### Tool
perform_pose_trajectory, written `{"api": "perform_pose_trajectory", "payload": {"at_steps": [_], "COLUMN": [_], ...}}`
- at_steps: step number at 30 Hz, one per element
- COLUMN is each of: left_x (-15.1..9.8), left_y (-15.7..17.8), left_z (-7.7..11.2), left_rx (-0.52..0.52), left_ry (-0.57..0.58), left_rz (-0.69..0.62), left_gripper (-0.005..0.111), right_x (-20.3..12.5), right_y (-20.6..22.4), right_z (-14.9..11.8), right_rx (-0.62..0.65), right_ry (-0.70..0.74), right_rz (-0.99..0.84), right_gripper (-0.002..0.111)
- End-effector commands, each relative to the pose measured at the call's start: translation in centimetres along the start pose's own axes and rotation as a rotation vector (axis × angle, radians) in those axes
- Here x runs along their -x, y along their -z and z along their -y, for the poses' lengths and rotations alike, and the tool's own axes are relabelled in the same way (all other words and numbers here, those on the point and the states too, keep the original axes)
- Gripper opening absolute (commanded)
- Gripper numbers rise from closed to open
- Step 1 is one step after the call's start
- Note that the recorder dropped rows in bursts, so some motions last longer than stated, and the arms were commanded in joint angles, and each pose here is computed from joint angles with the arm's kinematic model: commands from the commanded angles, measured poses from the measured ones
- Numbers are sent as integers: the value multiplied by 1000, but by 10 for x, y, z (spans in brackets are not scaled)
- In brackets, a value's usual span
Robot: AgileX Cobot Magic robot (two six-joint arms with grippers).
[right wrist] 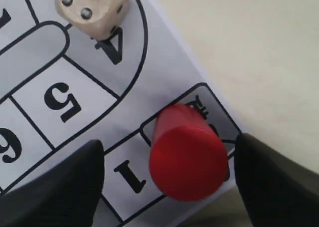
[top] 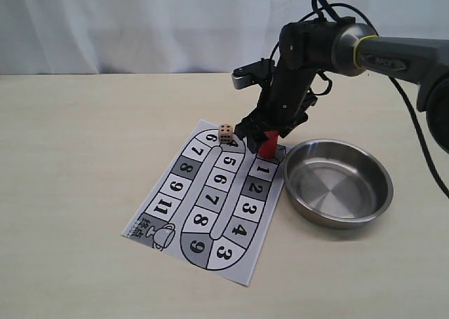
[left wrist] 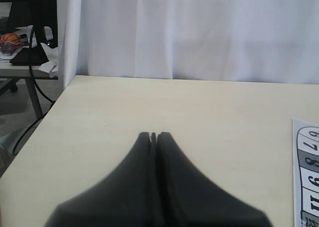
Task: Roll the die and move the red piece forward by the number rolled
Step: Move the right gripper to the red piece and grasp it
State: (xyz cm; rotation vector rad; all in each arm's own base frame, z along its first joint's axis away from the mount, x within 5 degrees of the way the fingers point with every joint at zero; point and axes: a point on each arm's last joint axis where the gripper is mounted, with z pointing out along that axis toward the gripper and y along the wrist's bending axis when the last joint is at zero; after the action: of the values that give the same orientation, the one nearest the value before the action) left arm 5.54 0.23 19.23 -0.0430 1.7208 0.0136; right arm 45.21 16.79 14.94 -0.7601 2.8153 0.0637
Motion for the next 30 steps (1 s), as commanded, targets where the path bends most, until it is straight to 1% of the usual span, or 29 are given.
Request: {"api": "perform_pose_trajectory", "payload": {"at_steps": [1, 2, 6, 11, 22, 27, 30], "left_x": [0, 0, 0, 0, 0, 0, 0], "left_y": [0, 0, 0, 0, 0, 0, 0], "left_z": [0, 0, 0, 0, 0, 0, 0], "left_rx": [-1, -1, -1, -1, -1, -1, -1], "left_ry": [5, 5, 5, 7, 7, 7, 7], "left_rz": [10, 10, 10, 4, 6, 6, 6], "left_gripper": [0, 0, 0, 0, 0, 0, 0], "right_x": [1, 1, 1, 1, 1, 2, 2], "right_y": [-1, -1, -1, -1, 0, 1, 1], "right_z": [3, 3, 3, 3, 3, -2, -5], "right_rx": [-9, -9, -9, -9, -9, 28, 31], "right_ry": [-19, -19, -20, -20, -25, -44, -30], "right_rz": [8, 8, 8, 8, 9, 14, 11], "right_gripper": [64, 60, 38, 5, 4, 4, 4]}}
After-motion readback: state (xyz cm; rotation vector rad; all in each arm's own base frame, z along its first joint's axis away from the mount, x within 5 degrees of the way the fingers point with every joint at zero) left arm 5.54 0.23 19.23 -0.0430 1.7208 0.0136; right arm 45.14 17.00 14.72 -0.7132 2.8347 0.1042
